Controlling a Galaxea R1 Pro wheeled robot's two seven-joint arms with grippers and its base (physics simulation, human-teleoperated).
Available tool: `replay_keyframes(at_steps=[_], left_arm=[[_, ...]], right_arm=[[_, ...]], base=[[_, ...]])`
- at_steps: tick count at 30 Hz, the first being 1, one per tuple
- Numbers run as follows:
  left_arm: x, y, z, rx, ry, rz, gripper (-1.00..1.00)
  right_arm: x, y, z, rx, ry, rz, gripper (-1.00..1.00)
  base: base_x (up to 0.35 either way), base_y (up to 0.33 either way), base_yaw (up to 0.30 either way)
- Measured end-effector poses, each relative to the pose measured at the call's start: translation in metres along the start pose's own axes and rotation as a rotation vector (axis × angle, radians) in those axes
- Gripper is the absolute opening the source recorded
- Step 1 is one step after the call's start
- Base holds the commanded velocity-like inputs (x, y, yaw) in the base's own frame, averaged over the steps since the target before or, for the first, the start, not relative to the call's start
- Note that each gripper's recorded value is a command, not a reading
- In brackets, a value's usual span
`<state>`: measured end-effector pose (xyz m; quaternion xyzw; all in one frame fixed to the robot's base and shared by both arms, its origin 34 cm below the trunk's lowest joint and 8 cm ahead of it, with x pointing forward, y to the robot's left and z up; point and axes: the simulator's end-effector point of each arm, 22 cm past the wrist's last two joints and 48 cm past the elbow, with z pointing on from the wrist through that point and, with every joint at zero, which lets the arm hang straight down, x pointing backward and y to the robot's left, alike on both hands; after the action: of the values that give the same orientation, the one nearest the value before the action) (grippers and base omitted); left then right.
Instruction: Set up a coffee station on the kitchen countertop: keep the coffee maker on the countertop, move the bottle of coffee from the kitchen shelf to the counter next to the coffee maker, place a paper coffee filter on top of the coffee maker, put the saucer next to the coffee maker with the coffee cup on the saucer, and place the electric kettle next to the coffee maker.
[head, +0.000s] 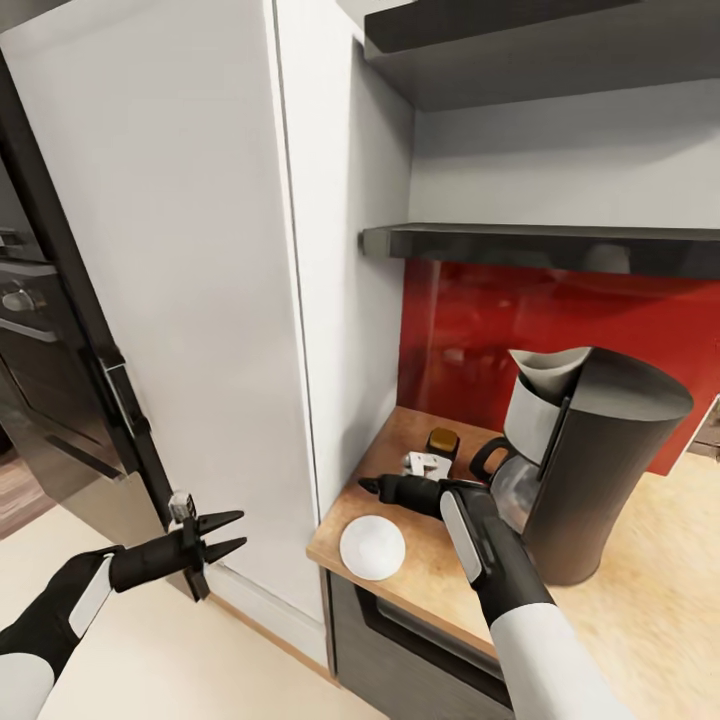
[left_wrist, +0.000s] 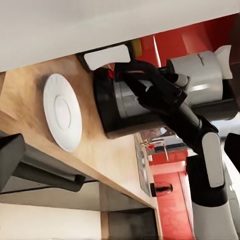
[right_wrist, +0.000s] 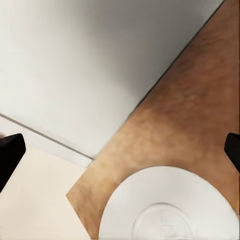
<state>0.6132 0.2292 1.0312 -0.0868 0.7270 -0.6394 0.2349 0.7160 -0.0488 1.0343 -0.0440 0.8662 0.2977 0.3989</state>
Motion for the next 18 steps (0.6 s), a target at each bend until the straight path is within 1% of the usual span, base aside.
replay_keyframes(at_steps=[3,6,12,14,15,16,18], left_arm=[[-0.002,-0.003,0.000,-0.002,0.003,0.008,1.00],[-0.007,-0.005,-0.005,-0.019,0.002,0.026,1.00],[-0.011,-0.005,-0.007,-0.053,0.005,0.046,1.00],[-0.008,-0.002,-0.005,-0.065,0.021,0.048,1.00],[-0.007,-0.002,-0.004,-0.066,0.025,0.047,1.00],[0.000,0.001,0.000,-0.076,0.049,0.047,1.00],[0.002,0.002,0.001,-0.078,0.055,0.047,1.00]], right_arm=[[-0.001,0.003,0.000,-0.012,-0.004,0.013,1.00],[0.003,0.004,0.001,-0.022,0.003,0.029,1.00],[0.017,0.009,0.008,-0.028,0.040,0.016,1.00],[0.018,0.010,0.008,-0.030,0.044,0.013,1.00],[0.018,0.010,0.008,-0.030,0.044,0.013,1.00],[0.019,0.010,0.008,-0.030,0.045,0.013,1.00],[0.019,0.010,0.009,-0.030,0.046,0.013,1.00]], base=[[0.000,0.000,-0.193],[0.000,0.000,-0.069],[0.000,0.000,-0.010],[0.000,0.000,-0.035],[0.000,0.000,-0.224],[-0.062,0.000,-0.244],[-0.149,0.000,-0.240]])
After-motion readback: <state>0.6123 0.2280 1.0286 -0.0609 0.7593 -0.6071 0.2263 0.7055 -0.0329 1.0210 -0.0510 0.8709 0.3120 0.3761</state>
